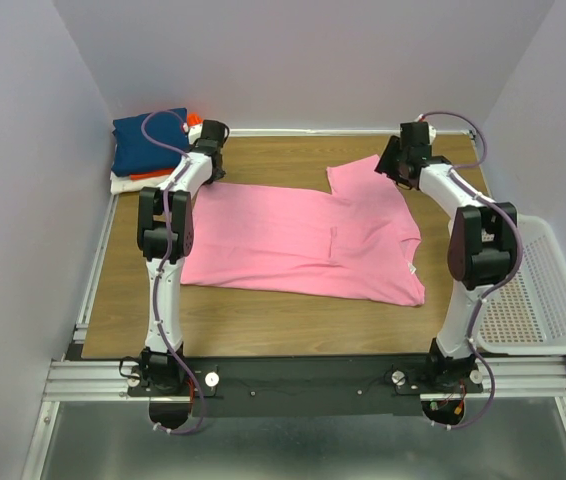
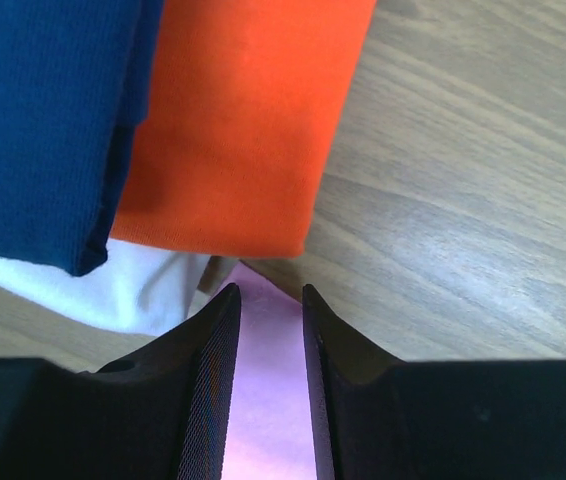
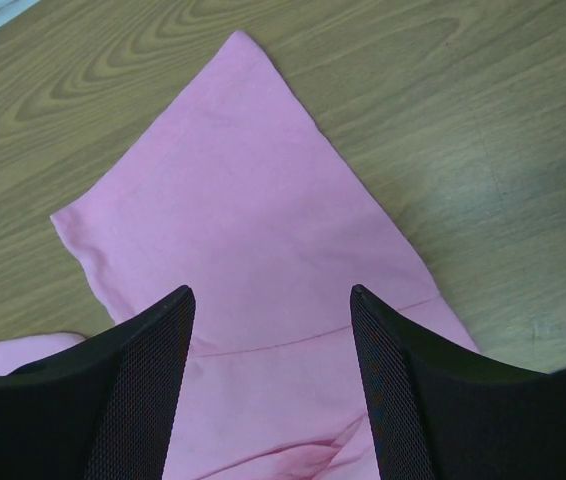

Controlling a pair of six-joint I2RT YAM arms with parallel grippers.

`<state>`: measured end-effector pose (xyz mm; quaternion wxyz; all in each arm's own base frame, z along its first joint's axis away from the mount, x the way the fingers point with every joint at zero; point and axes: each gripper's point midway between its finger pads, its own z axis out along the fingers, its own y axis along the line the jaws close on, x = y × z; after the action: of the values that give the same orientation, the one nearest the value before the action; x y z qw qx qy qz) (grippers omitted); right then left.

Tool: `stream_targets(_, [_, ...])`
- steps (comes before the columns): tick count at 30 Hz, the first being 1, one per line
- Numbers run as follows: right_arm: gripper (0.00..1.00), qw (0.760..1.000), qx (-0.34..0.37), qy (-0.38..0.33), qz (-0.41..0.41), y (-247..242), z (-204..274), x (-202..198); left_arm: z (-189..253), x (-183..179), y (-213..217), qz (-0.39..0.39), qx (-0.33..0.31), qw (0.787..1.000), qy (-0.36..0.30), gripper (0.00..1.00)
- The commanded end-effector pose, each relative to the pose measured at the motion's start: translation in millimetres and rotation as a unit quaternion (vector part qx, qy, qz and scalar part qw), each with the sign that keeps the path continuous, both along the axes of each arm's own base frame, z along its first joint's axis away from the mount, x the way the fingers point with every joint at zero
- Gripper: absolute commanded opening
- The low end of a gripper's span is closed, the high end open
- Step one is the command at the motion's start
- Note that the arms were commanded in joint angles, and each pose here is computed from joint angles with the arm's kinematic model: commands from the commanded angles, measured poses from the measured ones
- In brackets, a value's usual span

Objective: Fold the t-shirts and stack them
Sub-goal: Fold the tshirt

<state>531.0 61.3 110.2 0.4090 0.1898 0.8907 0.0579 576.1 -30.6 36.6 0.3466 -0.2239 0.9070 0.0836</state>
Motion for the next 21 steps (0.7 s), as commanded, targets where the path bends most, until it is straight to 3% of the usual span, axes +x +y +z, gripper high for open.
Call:
stream_targets(1, [0.71, 1.0, 0.001, -0.002, 0.025, 5.5, -4.9, 6.2, -2.4, -2.8, 8.9, 0.019, 0.018, 1.0, 0.007, 0.4])
stream_targets(10, [0.71, 0.999, 0.009, 0.004, 0.043, 7.8, -15.7, 9.8, -10.2, -4.7, 10.9, 0.017, 0.031, 0.999, 0.02, 0.41])
stream_targets(14, [0.71, 0.999, 0.009, 0.001, 0.049, 7.5, -17.2, 14.8, -17.1, -7.2, 11.0, 0.016, 0.035, 0.999, 0.03, 0.36])
stream_targets(21, [0.71, 0.999, 0.009, 0.009, 0.053, 3.1, -37.9, 30.8, -12.6, -3.8, 6.7, 0.002, 0.028, 0.999, 0.024, 0.0])
